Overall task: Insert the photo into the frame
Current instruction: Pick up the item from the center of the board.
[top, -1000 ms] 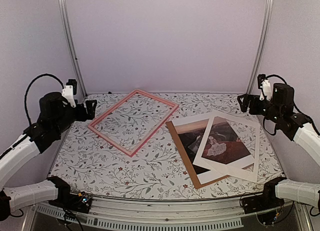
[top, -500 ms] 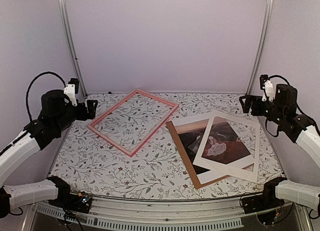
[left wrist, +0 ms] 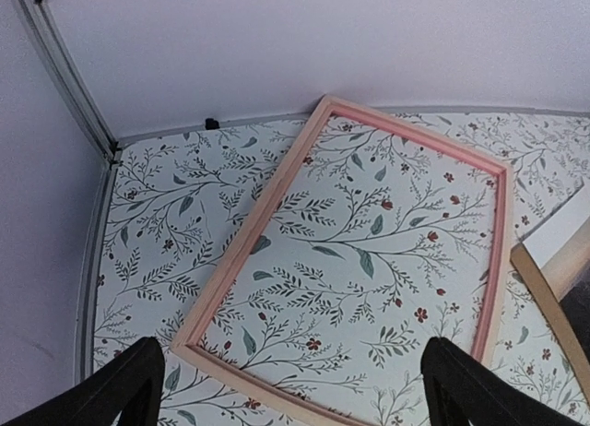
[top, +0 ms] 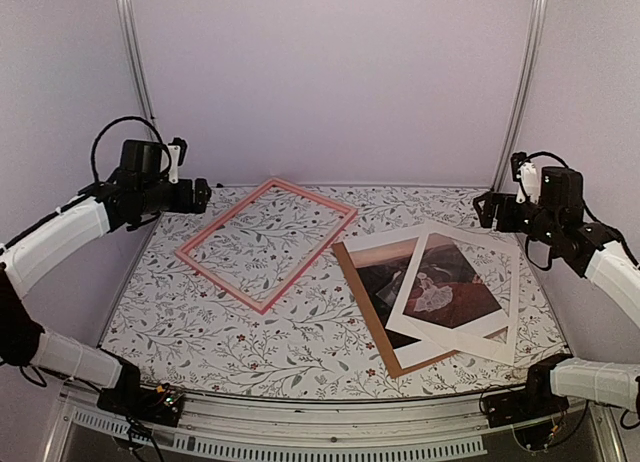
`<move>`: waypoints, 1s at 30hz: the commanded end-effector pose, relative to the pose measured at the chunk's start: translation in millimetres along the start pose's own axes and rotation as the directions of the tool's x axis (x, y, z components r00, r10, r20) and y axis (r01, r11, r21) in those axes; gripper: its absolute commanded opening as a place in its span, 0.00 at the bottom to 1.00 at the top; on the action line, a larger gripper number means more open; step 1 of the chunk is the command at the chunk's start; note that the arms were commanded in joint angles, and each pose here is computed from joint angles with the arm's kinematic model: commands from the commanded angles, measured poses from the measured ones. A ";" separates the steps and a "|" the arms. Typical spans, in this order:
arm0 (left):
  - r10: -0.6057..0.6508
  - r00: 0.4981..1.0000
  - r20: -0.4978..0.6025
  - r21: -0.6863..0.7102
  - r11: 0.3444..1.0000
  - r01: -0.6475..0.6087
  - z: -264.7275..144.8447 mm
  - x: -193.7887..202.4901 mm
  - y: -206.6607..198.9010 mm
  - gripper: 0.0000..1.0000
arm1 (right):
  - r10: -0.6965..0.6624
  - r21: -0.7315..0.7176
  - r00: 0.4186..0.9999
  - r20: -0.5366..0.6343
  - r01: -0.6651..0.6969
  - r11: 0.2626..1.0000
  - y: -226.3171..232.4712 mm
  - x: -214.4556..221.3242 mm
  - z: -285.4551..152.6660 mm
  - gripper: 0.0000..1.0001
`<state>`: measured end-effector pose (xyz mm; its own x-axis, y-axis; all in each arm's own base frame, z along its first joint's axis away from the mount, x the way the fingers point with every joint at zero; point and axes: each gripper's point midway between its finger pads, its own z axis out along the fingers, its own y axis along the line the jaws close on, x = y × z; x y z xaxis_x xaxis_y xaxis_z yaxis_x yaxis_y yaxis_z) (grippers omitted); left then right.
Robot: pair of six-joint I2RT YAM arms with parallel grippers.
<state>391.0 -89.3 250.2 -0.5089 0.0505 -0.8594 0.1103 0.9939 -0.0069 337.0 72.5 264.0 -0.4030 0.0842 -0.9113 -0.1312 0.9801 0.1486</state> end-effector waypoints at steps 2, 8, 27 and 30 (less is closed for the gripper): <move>0.061 0.984 -0.165 0.023 0.998 -0.058 40.5 13.4 4.9 1.00 | 0.014 -0.060 0.999 0.037 -0.012 0.998 10.5 -14.0 2.6 0.99; 0.105 0.957 -0.269 0.051 0.994 -0.095 95.9 24.2 11.8 0.99 | 0.032 -0.082 0.999 0.028 -0.030 0.996 13.2 -5.2 7.0 0.99; 0.164 0.871 -0.464 0.159 0.982 -0.100 245.7 83.3 40.1 0.96 | 0.041 -0.092 0.999 -0.010 -0.042 0.995 14.7 3.4 14.8 0.99; 0.153 0.866 -0.475 0.160 0.983 -0.086 257.6 91.3 39.4 0.95 | 0.042 -0.088 0.999 -0.020 -0.044 0.995 14.2 4.2 17.2 0.99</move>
<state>567.1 -61.8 51.3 -0.8185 0.2393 -0.5222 0.2576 0.9655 0.0386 345.7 91.0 257.7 -0.4199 0.1082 -0.9011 -0.2027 0.9566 0.2093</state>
